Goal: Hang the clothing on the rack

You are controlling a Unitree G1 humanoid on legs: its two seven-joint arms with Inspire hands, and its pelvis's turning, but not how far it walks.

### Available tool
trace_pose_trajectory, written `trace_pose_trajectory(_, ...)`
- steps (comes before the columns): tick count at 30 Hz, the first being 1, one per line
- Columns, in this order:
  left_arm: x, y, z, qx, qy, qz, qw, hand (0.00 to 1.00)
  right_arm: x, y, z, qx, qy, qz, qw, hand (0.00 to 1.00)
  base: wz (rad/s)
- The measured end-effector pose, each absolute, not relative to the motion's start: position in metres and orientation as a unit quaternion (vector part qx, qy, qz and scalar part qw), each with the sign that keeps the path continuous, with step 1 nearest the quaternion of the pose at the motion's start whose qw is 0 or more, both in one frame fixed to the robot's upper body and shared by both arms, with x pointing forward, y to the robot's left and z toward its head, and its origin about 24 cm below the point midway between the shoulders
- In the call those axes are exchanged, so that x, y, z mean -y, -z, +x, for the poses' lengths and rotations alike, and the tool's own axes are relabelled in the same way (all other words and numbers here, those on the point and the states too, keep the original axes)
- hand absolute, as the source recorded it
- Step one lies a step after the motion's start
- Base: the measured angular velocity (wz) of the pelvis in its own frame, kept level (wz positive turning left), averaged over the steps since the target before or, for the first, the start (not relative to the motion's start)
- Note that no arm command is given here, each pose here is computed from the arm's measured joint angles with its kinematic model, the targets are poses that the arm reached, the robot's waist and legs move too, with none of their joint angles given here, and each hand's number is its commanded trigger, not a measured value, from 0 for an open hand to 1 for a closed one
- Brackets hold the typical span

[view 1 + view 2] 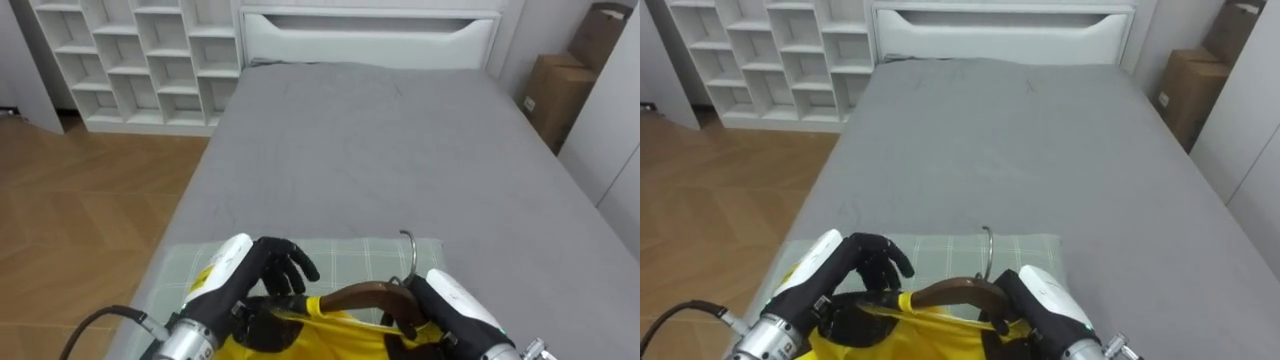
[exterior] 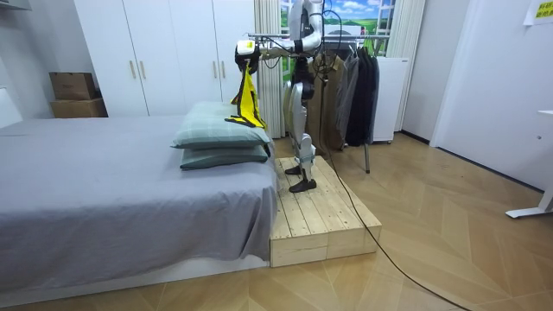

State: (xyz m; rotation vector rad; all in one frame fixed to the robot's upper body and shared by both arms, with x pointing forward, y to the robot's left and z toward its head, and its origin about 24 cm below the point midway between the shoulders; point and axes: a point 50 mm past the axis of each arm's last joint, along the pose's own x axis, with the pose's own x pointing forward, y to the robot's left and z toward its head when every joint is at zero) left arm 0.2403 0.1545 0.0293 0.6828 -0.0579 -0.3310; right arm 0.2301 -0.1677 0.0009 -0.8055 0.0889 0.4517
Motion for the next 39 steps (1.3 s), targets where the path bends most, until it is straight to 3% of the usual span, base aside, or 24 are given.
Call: trace_pose_trajectory(39, -0.157, -0.016, 0.237, -0.008, 0.154, 0.284, 0.946, 0.00, 0.166, 0.003, 0.231, -0.063, -0.204, -0.369, 0.905, 1.00, 0.00)
